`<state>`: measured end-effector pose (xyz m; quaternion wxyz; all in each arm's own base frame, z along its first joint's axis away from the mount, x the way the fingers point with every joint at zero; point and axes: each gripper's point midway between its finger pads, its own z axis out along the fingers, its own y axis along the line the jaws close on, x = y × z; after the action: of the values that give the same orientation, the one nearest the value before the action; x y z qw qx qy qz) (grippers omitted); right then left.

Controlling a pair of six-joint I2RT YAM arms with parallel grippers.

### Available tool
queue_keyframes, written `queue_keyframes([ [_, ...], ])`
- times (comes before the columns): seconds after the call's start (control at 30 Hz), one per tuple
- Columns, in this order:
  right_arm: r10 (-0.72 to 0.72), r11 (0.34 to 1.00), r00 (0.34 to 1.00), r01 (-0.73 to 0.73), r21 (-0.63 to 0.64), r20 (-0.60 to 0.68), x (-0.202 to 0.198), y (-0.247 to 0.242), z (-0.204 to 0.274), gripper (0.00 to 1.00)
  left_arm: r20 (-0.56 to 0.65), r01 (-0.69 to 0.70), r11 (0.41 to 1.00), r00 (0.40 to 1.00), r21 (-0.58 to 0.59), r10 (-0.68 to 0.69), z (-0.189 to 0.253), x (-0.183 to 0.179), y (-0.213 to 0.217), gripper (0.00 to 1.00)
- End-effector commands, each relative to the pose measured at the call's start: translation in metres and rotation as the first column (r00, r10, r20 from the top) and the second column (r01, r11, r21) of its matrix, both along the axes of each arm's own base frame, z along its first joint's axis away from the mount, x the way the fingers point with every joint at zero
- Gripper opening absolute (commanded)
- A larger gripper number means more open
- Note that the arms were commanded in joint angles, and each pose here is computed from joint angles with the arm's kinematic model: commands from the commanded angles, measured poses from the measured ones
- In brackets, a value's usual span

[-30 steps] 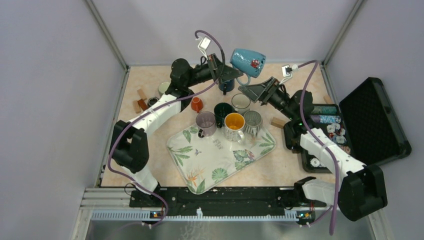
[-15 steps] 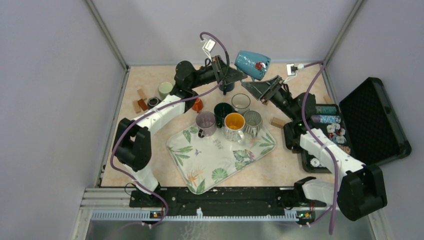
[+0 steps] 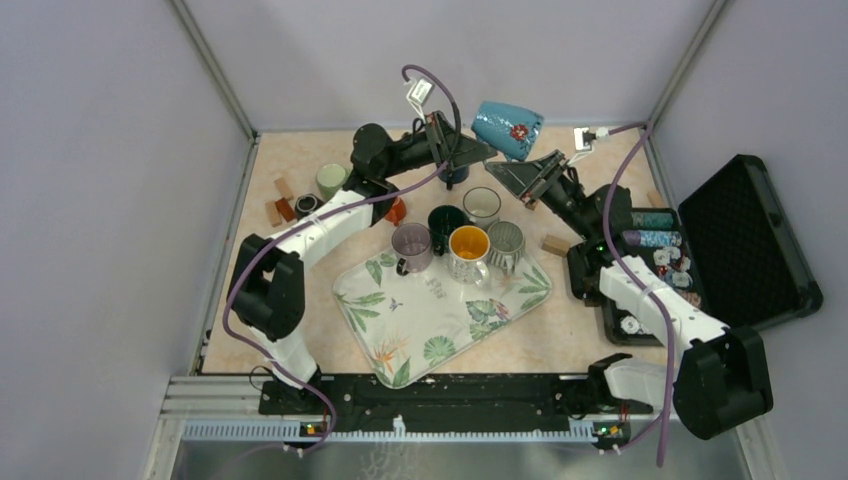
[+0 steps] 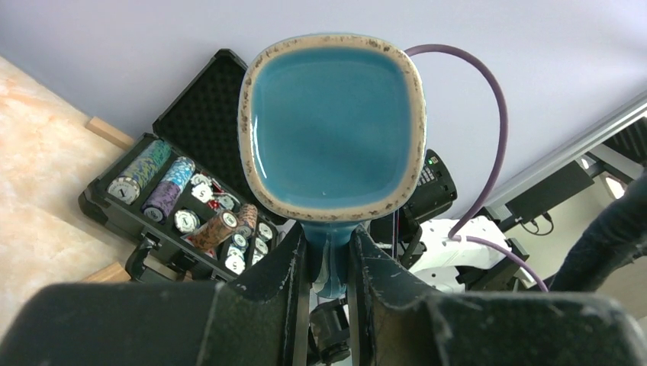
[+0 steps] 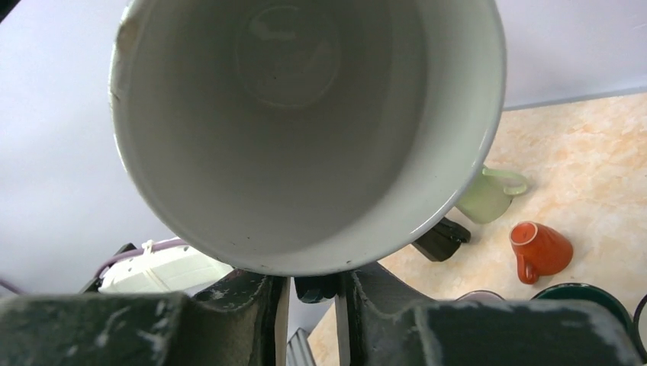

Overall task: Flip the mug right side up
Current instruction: Turn over the cup at the center of the board.

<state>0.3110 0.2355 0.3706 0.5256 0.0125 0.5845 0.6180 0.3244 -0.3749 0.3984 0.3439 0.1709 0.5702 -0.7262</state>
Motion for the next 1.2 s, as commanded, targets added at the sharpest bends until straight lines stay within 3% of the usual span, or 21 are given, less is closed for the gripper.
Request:
queue_keyframes([
  [0.0,-0.008,1.000,0.998,0.008,0.002,0.064,-0.003,-0.002,0.014,0.15,0.096,0.003,0.998,0.995,-0.060,0.003,0.017,-0.007,0.000,0.00],
  [0.1,-0.016,1.000,0.998,0.016,-0.007,0.060,-0.002,-0.003,0.013,0.02,0.098,-0.004,0.999,0.995,-0.051,0.009,0.015,-0.007,0.000,0.00],
  [0.23,-0.030,0.999,0.998,0.032,-0.023,0.062,-0.002,-0.005,0.011,0.00,0.093,-0.017,0.999,0.995,-0.033,0.020,0.009,-0.005,-0.001,0.07],
  [0.5,-0.076,0.995,0.994,0.080,-0.062,0.076,-0.001,-0.011,0.012,0.00,0.091,-0.062,0.998,0.994,0.016,0.060,-0.006,0.002,-0.001,0.58],
  [0.8,-0.132,0.983,0.989,0.139,-0.119,0.063,0.002,-0.018,0.006,0.00,0.091,-0.170,0.975,0.983,0.145,0.158,-0.033,0.009,0.008,0.90],
  [0.93,-0.145,0.977,0.988,0.151,-0.148,0.049,0.003,-0.019,0.001,0.00,0.120,-0.244,0.944,0.968,0.223,0.221,-0.048,0.012,0.017,0.98],
  [1.17,-0.158,0.955,0.987,0.157,-0.252,0.016,0.004,-0.021,-0.014,0.00,0.208,-0.423,0.833,0.905,0.358,0.370,-0.059,0.015,0.051,0.98],
])
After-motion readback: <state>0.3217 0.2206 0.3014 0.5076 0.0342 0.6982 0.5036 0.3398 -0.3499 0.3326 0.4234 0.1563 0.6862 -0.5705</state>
